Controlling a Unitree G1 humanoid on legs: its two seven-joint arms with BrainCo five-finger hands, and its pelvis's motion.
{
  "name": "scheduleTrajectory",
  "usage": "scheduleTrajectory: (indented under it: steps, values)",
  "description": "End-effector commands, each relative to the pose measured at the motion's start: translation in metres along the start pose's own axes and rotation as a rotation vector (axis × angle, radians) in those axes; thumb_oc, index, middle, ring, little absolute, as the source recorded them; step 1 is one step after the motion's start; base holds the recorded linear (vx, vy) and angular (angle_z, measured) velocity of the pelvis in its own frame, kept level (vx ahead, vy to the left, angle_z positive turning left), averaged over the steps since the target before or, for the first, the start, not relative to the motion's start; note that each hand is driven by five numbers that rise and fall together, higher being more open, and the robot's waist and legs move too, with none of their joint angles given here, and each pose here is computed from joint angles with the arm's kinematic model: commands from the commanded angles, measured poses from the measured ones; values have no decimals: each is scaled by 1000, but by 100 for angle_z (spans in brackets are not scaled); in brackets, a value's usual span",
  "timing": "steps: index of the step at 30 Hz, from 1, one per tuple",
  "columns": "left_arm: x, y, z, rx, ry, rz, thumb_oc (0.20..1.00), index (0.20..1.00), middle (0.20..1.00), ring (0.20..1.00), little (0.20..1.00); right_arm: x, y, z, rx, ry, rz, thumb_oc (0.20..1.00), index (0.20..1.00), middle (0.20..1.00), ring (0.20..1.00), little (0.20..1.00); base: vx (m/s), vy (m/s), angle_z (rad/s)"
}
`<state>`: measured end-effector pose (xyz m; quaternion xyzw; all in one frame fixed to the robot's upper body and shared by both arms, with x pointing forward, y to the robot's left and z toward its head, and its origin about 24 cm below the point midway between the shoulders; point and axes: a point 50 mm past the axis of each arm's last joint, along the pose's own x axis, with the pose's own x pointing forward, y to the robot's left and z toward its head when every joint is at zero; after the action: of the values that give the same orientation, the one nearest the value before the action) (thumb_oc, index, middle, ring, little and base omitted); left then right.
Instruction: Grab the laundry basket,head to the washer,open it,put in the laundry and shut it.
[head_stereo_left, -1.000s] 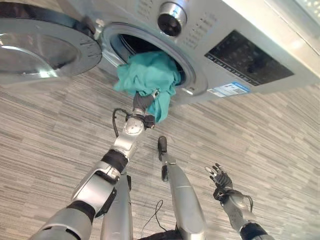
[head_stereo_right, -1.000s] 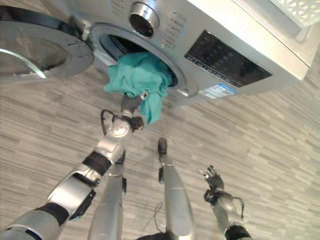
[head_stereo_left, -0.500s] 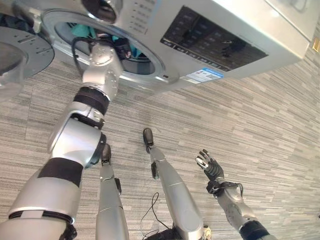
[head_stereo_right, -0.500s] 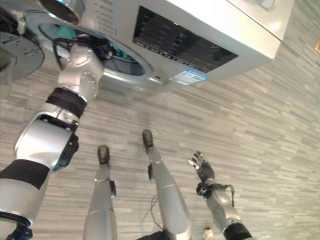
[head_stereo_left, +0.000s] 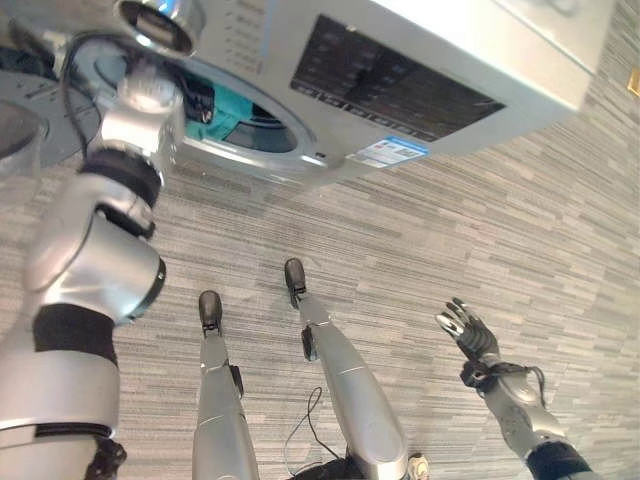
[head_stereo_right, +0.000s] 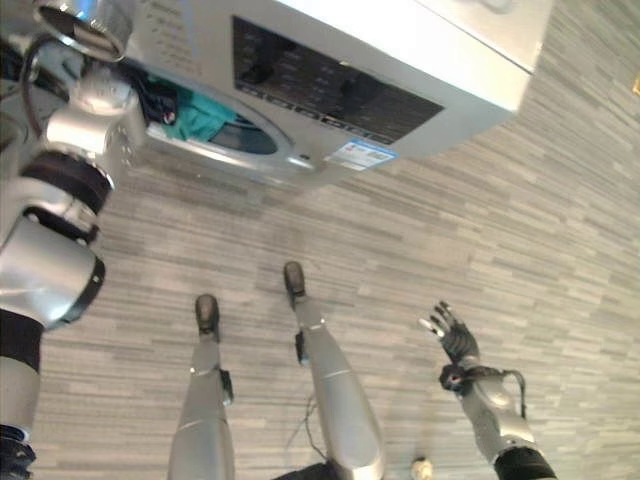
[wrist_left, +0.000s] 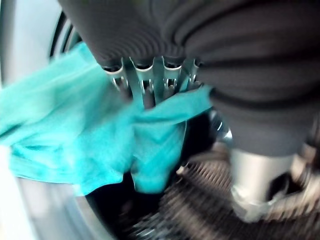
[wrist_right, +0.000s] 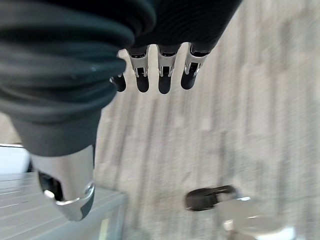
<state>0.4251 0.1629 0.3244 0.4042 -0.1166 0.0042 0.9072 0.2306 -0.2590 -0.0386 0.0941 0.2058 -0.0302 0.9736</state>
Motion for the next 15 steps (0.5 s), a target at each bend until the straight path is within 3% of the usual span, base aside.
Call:
scheduleTrajectory:
  steps: [1,5,15]
  values:
    - [4,-29,55,414,-160,-71,1000,1000,1000,1000,1000,-17,-21,-12,-74,67,-12,1000,1000,1000,1000,1000,-35,3,4]
    - [2,-44,70,560,-224,-76,1000,1000,1000,1000,1000,-15,-20,-11,-77,70,-7,1000,1000,1000,1000,1000,-21,2,3]
    - [-7,-51,97,617,-386,44,1000,1000,1000,1000,1000,-10,-15,-14,-54,79,-6,1000,1000,1000,1000,1000,-2,3,0]
